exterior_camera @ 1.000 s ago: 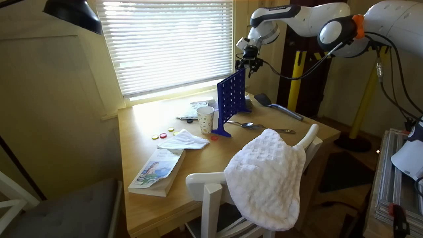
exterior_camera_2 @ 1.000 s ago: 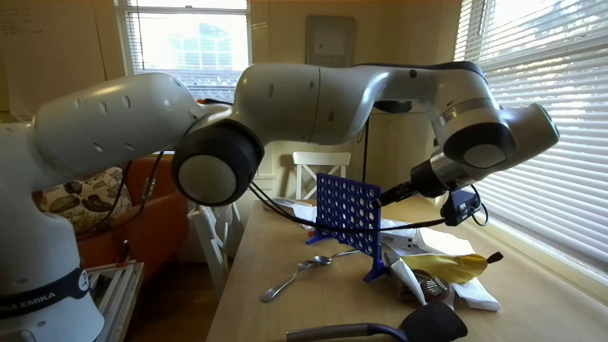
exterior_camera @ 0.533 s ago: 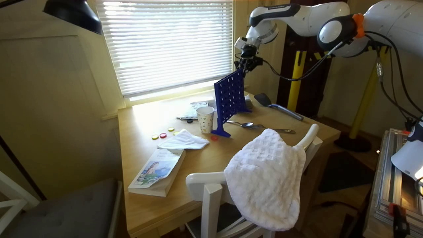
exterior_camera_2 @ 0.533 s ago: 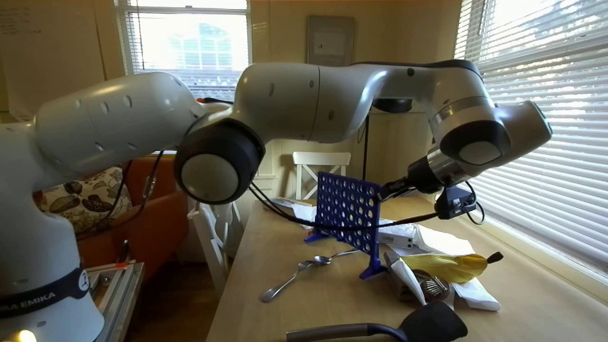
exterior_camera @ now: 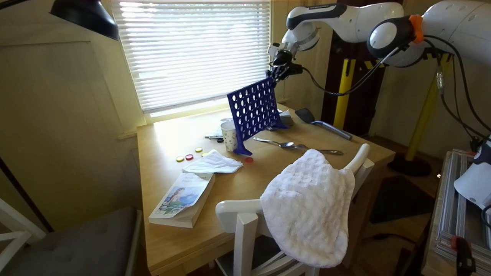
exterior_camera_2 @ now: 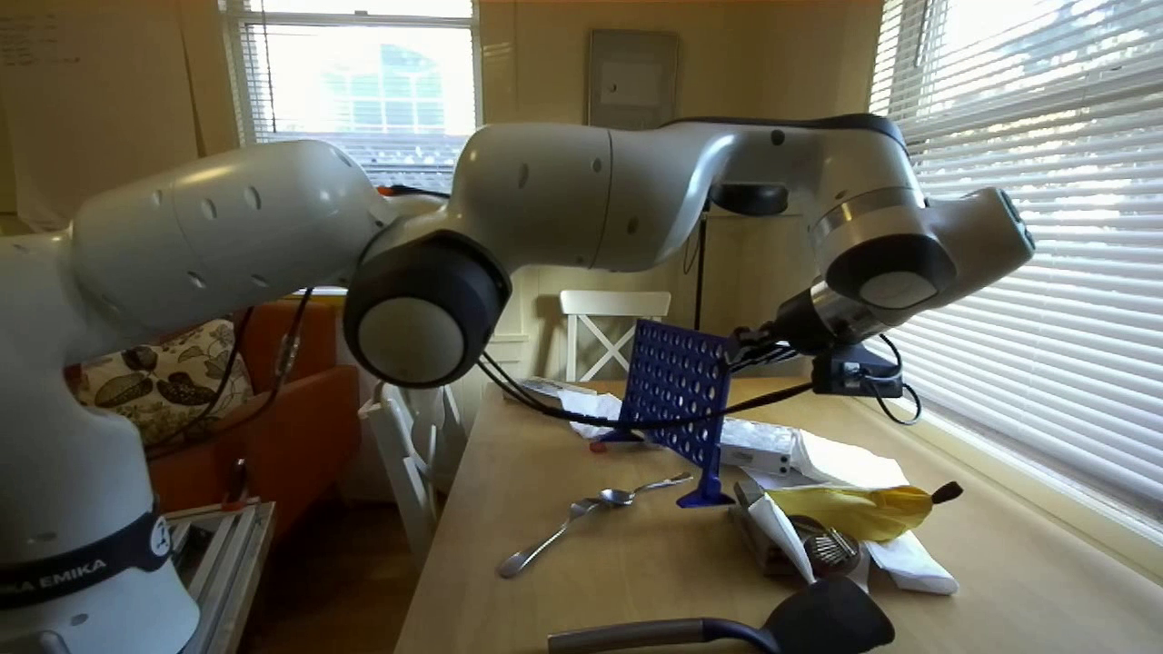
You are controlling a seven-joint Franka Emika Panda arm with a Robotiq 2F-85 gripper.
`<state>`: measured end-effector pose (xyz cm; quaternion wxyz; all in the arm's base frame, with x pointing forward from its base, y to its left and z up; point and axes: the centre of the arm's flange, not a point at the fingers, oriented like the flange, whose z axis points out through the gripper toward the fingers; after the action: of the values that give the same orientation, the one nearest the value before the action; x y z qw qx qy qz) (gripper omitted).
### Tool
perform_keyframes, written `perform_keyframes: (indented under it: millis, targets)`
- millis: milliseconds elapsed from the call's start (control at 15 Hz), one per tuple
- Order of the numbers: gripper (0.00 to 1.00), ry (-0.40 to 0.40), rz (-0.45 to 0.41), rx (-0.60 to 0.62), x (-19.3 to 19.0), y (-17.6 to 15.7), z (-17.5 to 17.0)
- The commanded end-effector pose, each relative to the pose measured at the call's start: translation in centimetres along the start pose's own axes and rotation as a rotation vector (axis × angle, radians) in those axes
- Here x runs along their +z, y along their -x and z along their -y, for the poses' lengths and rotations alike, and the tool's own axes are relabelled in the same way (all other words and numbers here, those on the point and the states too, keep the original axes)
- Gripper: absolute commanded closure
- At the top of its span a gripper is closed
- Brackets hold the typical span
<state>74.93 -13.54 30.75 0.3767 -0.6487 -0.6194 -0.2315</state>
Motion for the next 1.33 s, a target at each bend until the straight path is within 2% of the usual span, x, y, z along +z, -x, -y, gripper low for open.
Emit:
perform_keyframes:
  millis: [0, 400, 1067, 1133, 1267]
  targets:
    - [0.95, 0.047, -0.056, 0.054, 4.1, -1.2, 6.1]
    - [0.95, 0.013, -0.041, 0.081, 5.5, -2.2, 5.4]
    - [0.95, -0.035, 0.078, -0.012, 5.7, -1.4, 5.3]
    - [0.56, -0.042, 0.079, -0.026, 5.6, -1.2, 5.3]
    - [0.50, -0.056, 0.092, -0.036, 5.5, -0.9, 5.5]
